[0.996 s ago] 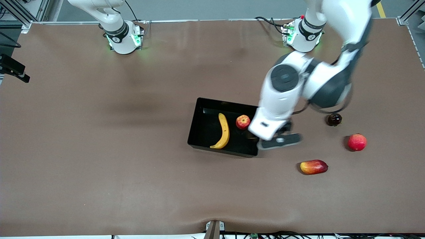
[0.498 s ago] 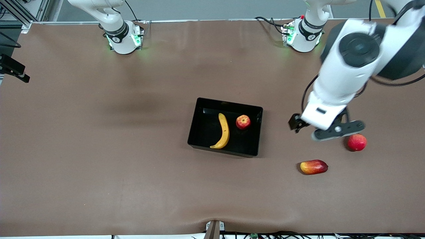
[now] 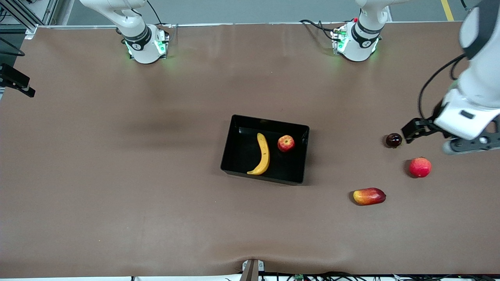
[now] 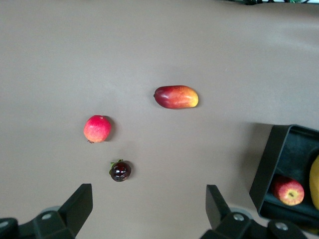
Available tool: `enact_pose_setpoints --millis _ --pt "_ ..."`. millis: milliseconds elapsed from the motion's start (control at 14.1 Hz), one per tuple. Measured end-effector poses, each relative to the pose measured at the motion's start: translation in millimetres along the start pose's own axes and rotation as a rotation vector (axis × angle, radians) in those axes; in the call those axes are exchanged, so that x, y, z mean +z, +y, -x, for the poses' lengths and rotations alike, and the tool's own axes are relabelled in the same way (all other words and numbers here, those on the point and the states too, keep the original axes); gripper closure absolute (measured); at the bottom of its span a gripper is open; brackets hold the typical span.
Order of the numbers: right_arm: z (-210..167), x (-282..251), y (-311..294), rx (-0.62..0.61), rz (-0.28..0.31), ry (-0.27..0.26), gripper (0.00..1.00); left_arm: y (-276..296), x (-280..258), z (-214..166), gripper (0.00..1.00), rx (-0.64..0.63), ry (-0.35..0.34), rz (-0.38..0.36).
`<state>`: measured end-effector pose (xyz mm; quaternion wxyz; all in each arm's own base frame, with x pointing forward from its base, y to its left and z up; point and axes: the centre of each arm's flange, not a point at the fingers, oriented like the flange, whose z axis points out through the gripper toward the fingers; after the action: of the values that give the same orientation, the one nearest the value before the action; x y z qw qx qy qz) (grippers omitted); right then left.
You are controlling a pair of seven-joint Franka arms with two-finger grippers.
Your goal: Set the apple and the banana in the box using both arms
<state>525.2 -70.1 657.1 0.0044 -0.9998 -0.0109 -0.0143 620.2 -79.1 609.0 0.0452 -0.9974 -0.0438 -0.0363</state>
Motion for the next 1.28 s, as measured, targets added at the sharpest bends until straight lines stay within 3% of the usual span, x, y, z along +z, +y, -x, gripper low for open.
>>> enact_pose_setpoints --millis 142,569,1280 --pt "0.0 0.0 0.0 0.000 0.000 0.000 0.00 -18.7 -2.1 4.1 0.00 -0.013 -0.017 0.032" --pt "-0.1 0.0 -0.7 -0.001 0.000 0.000 0.00 -13.4 6.0 18.9 0.00 0.001 -0.048 0.019" --pt "-1.5 1.8 -3.0 -0.006 0.000 -0.003 0.00 -13.7 -29.5 39.8 0.00 0.006 -0.020 0.003"
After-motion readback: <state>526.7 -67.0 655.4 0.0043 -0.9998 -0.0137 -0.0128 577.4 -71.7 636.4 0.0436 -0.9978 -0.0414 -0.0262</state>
